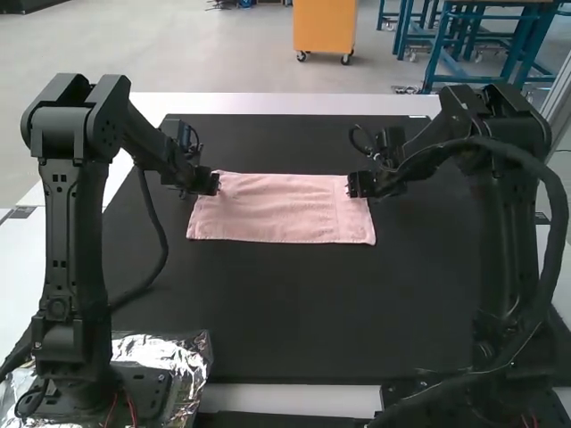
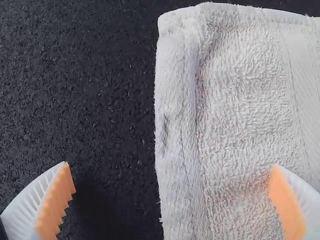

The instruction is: Fold the towel.

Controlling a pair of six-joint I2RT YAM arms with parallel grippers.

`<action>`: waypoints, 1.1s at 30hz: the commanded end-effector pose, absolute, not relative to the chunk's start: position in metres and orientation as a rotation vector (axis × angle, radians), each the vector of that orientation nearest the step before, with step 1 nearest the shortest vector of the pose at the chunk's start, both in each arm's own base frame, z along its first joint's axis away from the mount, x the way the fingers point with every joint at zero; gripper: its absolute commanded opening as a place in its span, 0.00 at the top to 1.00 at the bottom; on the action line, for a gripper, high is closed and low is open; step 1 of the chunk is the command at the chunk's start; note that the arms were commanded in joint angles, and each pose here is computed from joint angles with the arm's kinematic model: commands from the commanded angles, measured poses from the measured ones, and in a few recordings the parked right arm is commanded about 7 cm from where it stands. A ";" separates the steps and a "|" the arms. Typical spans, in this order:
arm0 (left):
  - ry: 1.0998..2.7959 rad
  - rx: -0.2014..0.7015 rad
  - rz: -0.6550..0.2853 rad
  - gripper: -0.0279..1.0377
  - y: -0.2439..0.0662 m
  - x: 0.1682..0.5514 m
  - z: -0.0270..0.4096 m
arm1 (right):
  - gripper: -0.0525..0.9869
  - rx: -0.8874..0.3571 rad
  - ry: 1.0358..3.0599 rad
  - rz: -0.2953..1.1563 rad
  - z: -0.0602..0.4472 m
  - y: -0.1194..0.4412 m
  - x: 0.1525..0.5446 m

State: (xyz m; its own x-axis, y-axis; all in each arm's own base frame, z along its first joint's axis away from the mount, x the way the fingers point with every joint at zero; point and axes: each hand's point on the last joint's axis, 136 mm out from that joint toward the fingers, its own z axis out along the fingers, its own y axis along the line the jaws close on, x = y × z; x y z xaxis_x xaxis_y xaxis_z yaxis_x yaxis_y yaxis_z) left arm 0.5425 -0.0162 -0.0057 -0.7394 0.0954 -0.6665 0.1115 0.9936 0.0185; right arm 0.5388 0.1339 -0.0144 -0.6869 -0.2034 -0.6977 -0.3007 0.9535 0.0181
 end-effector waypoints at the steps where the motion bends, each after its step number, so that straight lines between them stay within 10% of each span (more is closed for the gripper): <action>1: 2.436 0.125 0.034 0.42 -0.006 0.545 -0.024 | 0.83 -0.395 2.356 0.229 -0.019 0.145 0.532; 3: 2.425 0.122 0.031 0.93 -0.006 0.546 -0.025 | 0.97 -0.399 2.341 0.238 -0.016 0.143 0.530; 33: 2.286 0.202 -0.214 0.95 -0.031 0.538 0.061 | 0.98 -0.325 2.249 0.328 0.056 0.113 0.522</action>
